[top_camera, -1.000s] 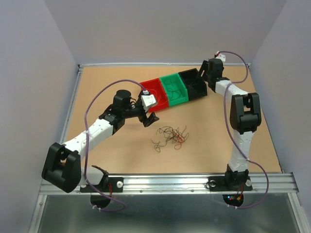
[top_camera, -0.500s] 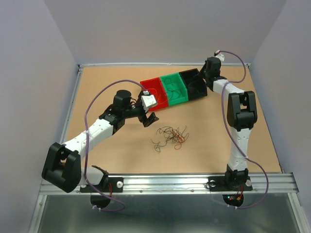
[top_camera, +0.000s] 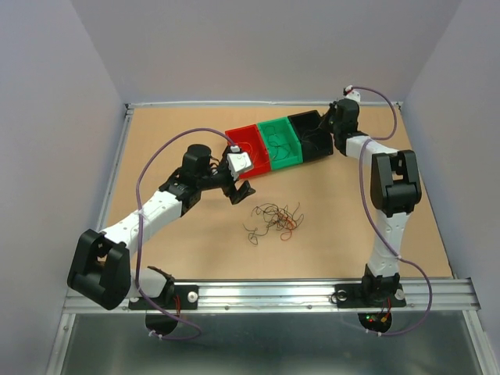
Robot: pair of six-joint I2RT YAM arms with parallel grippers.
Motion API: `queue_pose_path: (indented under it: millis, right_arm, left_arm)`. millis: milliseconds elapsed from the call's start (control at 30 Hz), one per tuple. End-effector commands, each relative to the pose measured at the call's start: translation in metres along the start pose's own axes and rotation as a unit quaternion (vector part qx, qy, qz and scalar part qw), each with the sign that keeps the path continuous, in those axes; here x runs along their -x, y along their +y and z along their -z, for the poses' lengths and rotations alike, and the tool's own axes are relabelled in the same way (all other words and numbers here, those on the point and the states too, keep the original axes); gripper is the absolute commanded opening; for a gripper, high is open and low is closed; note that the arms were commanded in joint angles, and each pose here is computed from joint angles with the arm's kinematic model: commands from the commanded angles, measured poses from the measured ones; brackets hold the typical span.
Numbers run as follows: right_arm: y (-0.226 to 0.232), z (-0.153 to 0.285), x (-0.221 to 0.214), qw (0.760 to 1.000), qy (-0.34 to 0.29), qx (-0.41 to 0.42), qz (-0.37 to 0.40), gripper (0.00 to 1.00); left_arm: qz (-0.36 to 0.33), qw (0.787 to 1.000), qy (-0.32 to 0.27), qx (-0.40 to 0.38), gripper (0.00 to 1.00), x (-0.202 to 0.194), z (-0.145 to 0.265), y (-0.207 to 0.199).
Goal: Untangle the cables
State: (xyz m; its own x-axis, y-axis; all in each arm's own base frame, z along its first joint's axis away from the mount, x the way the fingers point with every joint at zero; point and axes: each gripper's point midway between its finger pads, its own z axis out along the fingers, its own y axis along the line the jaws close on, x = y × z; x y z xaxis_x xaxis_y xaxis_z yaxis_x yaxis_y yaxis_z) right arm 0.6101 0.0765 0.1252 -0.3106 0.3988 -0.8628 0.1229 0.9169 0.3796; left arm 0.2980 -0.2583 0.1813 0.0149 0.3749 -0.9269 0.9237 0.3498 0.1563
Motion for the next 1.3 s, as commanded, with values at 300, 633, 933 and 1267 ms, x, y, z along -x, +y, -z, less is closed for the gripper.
queue_pose_path:
  millis: [300,633,933,1267]
  right_arm:
    - [0.067,0.032,0.007,0.981,-0.004,0.176,0.086,0.01]
    - [0.048,0.030,-0.018,0.988,0.045,0.133,0.067,0.22]
    - [0.057,0.051,0.005,0.987,0.023,0.136,0.078,0.51]
    - [0.074,0.072,0.014,0.986,0.031,0.139,0.092,0.59]
  left_arm:
    - [-0.025,0.999,-0.027,0.000,0.95,0.026,0.000,0.005]
    - [-0.027,0.999,-0.026,-0.005,0.95,0.025,-0.001,0.003]
    - [-0.038,0.999,-0.011,0.014,0.95,0.020,-0.006,0.004]
    - [-0.036,0.999,0.008,0.015,0.95,0.011,-0.015,0.002]
